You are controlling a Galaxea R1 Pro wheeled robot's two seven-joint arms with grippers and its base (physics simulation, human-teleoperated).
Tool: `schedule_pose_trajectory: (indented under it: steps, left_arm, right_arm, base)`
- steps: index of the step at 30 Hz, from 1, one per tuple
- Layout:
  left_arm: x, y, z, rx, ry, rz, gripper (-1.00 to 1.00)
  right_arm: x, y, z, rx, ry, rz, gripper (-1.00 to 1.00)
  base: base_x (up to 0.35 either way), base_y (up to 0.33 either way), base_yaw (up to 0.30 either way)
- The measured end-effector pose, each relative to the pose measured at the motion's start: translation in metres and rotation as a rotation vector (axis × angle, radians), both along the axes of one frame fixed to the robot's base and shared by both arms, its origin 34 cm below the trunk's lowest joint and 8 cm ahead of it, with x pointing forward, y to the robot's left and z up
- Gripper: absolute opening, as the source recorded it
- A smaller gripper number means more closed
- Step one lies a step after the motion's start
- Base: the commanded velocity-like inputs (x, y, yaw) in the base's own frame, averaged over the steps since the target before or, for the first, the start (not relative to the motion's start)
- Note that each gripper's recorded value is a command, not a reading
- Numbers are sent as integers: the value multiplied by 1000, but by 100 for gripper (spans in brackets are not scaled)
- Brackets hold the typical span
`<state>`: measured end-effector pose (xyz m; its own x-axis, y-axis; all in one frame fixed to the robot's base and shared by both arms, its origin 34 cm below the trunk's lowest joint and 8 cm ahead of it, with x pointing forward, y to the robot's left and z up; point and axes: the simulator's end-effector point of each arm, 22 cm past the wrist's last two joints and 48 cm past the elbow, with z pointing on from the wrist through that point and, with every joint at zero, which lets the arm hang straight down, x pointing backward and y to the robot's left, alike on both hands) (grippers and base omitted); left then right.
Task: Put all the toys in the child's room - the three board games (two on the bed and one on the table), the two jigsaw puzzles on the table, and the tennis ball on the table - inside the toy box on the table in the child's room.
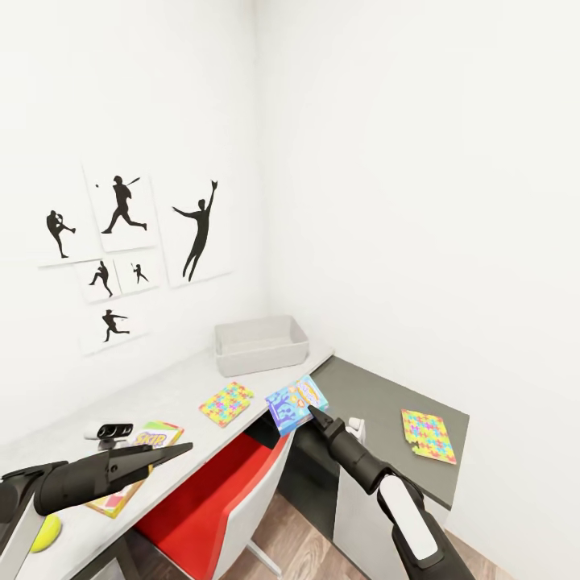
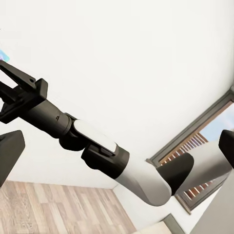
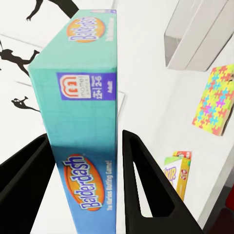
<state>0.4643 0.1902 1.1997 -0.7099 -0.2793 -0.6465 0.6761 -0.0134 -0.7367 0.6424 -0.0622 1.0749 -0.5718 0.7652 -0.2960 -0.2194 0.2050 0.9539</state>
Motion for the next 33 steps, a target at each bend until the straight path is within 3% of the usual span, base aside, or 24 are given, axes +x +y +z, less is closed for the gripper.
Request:
schedule_pose_trajectory:
  steps: [8,11,15,18,20,21,24,30,33]
  left_arm:
    - [1,2,1,-3,-2,6,100]
    - [1,3,1,-1,-2,8,100]
    - [1,4,2,-2,-2,12,100]
    - [2,4,2,-5,-1,13,100]
    - [2,5,1,-7,4,13,100]
    - [2,5,1,-8,6,14,100]
    - [5,8,-4,-15,27,23,100]
    - [9,15,-7,-20,49,38,100]
    - [13,21,-5,-24,51,52,100]
  right_arm:
    - [0,2,2,4,-4,2,-100]
    - [0,5,17,12,-27,6,-100]
    - [7,8,31,-19,-31,13,-100]
    - [30,13,85,-91,-49,46,-100]
    - [54,16,122,-186,-45,50,-100]
    - [59,19,150,-156,-70,56,-100]
    - [86,25,197,-210,-76,42,-100]
    - [128,47,244,-238,27,55,-100]
    - [145,49,234,-281,105,60,-100]
  base:
    - [2,-1,0]
    - [36,-13,0]
    - [15,-8,0]
    - [4,-2,0]
    - [1,0,0]
    - [0,0,0]
    - [0,0,0]
    - [0,0,0]
    - [0,0,0]
